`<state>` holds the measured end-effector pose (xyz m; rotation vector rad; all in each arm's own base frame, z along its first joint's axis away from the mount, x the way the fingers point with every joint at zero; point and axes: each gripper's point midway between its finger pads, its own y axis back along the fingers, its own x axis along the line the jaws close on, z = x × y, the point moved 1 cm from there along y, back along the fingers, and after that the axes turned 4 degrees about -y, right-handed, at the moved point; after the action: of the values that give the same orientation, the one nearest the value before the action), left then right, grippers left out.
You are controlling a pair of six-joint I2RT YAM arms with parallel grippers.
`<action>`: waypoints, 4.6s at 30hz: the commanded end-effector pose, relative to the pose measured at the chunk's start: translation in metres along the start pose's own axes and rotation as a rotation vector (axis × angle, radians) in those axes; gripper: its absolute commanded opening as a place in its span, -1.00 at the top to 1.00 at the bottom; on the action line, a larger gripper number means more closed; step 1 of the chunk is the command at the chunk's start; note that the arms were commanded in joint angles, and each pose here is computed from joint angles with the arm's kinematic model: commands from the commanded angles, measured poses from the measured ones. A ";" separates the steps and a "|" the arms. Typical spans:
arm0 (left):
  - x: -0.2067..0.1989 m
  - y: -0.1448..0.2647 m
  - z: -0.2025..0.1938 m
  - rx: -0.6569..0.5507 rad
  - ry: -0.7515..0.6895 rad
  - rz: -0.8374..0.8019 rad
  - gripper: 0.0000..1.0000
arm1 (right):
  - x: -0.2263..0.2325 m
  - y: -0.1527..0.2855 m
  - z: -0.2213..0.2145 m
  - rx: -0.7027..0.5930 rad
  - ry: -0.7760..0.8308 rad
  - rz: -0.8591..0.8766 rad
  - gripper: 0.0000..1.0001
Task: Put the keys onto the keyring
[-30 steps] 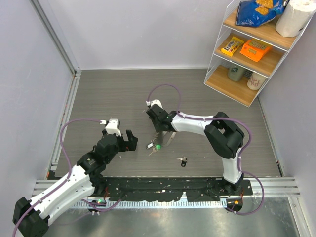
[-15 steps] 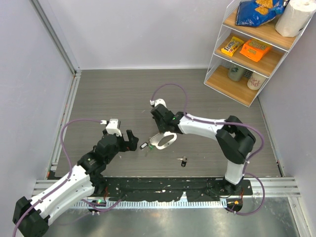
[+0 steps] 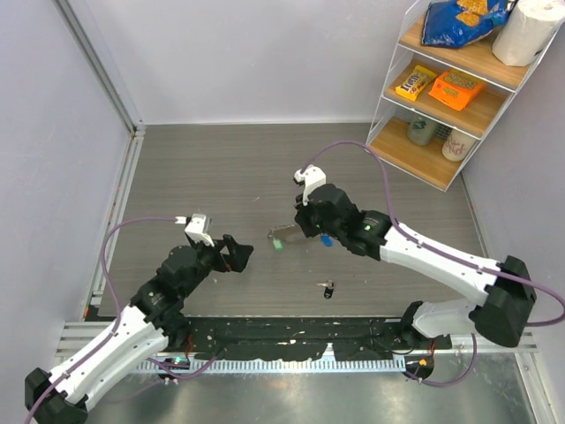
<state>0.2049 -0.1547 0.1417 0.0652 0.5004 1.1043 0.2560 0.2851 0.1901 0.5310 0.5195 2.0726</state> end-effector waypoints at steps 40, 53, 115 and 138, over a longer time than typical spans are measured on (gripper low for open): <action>-0.172 0.171 0.084 -0.300 -0.122 -1.249 -0.98 | 0.134 0.224 0.059 -0.106 0.224 1.059 0.90; -0.165 0.159 0.079 -0.370 -0.276 -1.187 -0.70 | 0.139 0.209 0.093 -0.046 -0.025 0.927 0.90; -0.029 0.032 0.046 -0.148 -0.035 -0.160 -0.80 | 0.026 -0.033 -0.018 0.203 -0.147 0.129 -0.47; -0.029 0.033 0.041 -0.130 -0.029 -0.167 -0.80 | 0.018 -0.102 -0.092 0.219 -0.235 0.031 0.45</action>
<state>0.1829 -0.1575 0.1879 -0.0288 0.4165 0.9704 0.2525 0.3345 0.0580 0.9373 0.7073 1.9707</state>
